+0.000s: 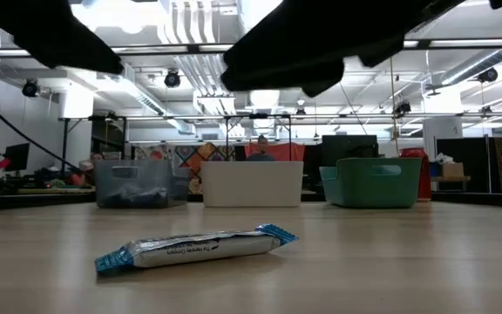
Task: Sort candy
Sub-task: Put the white chocolate into the gray bin
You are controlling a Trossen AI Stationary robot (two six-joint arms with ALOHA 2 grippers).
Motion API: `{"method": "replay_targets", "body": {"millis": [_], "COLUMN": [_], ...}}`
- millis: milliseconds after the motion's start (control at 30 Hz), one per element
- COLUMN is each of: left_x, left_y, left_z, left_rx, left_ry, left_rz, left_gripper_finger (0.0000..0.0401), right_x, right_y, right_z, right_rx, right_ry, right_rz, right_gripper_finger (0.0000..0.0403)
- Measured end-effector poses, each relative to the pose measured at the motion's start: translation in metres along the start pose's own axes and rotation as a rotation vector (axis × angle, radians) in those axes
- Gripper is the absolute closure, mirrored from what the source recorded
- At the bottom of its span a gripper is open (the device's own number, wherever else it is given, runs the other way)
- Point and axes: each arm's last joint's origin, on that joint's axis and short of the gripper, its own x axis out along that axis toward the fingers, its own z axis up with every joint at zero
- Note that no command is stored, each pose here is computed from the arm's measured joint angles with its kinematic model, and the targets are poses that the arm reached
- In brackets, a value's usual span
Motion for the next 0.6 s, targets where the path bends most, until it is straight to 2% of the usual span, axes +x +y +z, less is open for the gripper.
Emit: {"method": "replay_targets", "body": {"millis": [167,367,467,600], "left_x": [-0.017,-0.02,-0.017,-0.014], "left_y": [-0.017,-0.027,-0.03,-0.033], "left_z": [-0.011,-0.021,-0.025,-0.029], "left_rx": [0.011,0.045,0.066,0.086], "left_ry": [-0.022,-0.007,0.003,0.012], "left_rz": [-0.068,-0.096,-0.086,-0.078], "left_gripper_finger": [0.0276,0.0276,0.0276,0.0276], "right_x": [0.025,0.052,0.062,0.074], "right_y": [0.008,0.017,0.02,0.017], "right_z": [0.0,-0.007,-0.009,-0.011], "right_rx": [0.038,0.034,0.031,0.078], "right_ry": [0.035,0.206,0.287,0.362], "right_rz": [-0.005,-0.007,-0.021,-0.061], "right_gripper_finger": [0.0223,0.0167,0.0152,0.0153]}}
